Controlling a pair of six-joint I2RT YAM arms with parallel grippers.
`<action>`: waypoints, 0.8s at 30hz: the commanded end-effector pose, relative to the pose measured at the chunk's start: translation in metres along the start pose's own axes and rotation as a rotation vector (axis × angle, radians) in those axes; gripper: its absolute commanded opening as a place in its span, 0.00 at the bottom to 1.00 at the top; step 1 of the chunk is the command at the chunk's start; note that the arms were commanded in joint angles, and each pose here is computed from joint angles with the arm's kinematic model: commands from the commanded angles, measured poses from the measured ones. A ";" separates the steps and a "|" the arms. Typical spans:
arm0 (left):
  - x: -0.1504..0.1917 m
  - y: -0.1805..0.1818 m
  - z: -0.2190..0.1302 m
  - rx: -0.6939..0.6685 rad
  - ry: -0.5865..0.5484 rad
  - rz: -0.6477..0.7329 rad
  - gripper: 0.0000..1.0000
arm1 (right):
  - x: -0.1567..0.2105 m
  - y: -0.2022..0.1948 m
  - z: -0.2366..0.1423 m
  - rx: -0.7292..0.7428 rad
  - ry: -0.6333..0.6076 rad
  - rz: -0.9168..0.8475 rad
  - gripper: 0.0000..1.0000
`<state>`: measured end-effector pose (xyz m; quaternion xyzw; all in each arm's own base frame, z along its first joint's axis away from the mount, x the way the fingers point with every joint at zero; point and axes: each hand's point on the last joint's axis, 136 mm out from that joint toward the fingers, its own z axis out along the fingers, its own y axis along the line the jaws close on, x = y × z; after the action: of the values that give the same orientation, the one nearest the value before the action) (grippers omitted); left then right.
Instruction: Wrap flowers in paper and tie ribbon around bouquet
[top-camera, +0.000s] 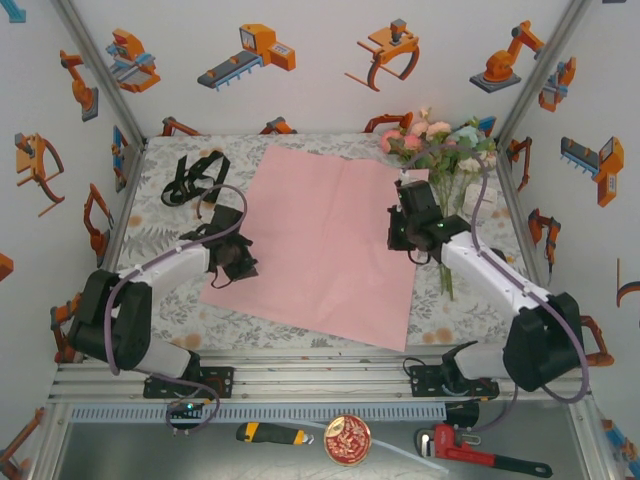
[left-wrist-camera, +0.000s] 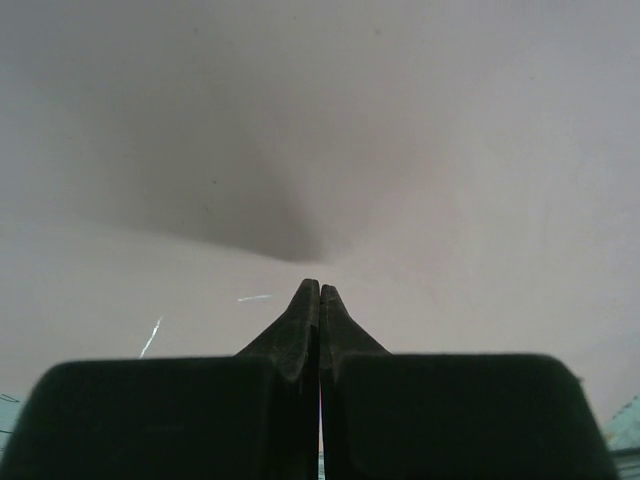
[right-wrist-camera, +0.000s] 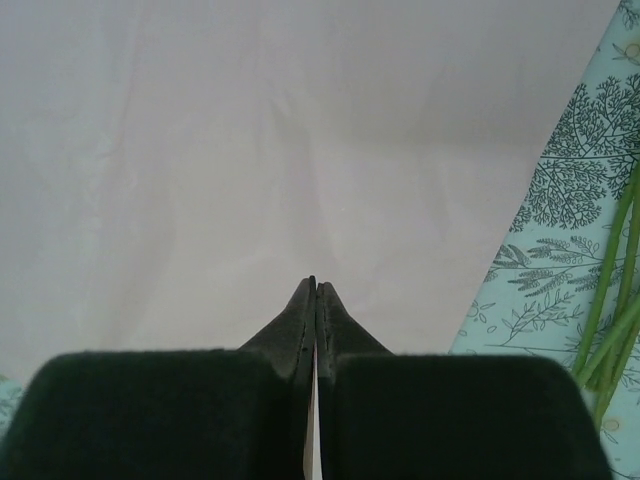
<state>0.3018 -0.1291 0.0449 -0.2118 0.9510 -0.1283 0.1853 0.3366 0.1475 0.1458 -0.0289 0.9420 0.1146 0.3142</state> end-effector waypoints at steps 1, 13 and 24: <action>-0.003 0.016 0.010 -0.065 0.010 -0.025 0.00 | 0.013 -0.007 0.022 -0.015 0.031 0.060 0.00; -0.037 0.051 0.049 -0.186 0.045 -0.048 0.00 | 0.079 -0.033 0.068 0.035 0.143 0.196 0.00; -0.124 0.025 0.082 -0.171 0.006 0.026 0.00 | 0.155 0.041 0.036 -0.242 0.257 0.400 0.00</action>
<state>0.4471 -0.0843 0.0373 -0.2385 0.9397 -0.1091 0.2196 0.2552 0.1872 0.0314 0.0754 0.9448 0.2561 0.1900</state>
